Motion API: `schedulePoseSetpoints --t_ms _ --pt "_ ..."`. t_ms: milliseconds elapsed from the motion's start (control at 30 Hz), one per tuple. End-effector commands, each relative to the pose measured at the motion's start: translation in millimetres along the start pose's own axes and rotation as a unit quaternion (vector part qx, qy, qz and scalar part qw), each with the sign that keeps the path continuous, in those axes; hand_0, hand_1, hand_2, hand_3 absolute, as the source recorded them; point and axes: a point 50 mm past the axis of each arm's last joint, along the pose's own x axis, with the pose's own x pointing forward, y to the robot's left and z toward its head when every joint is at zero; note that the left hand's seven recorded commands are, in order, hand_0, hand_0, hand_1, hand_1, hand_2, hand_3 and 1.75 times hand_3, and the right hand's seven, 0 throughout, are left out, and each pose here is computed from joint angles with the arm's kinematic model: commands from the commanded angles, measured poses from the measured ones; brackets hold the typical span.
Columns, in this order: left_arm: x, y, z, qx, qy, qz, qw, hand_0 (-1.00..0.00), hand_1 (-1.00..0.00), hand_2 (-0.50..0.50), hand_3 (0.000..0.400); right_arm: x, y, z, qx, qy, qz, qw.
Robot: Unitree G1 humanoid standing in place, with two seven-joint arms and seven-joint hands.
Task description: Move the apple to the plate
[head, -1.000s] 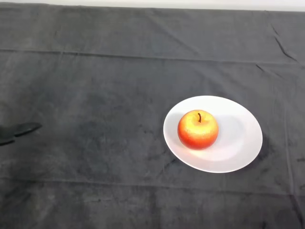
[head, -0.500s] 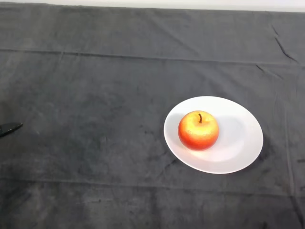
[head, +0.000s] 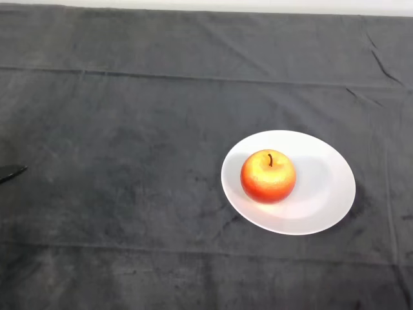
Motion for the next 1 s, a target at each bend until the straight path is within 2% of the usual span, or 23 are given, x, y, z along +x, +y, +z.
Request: schedulePoseSetpoints --t_ms 33,1000 --pt "1.7 6.9 -1.9 0.006 0.0 0.017 1.0 0.0 0.0 0.0 0.0 2.5 3.2 6.2 0.0052 -0.013 0.0084 0.9999" --pt "1.2 5.0 1.0 0.002 0.001 0.011 1.0 0.0 0.0 0.0 0.0 2.4 3.2 6.2 0.0046 -0.013 0.0085 0.9999"
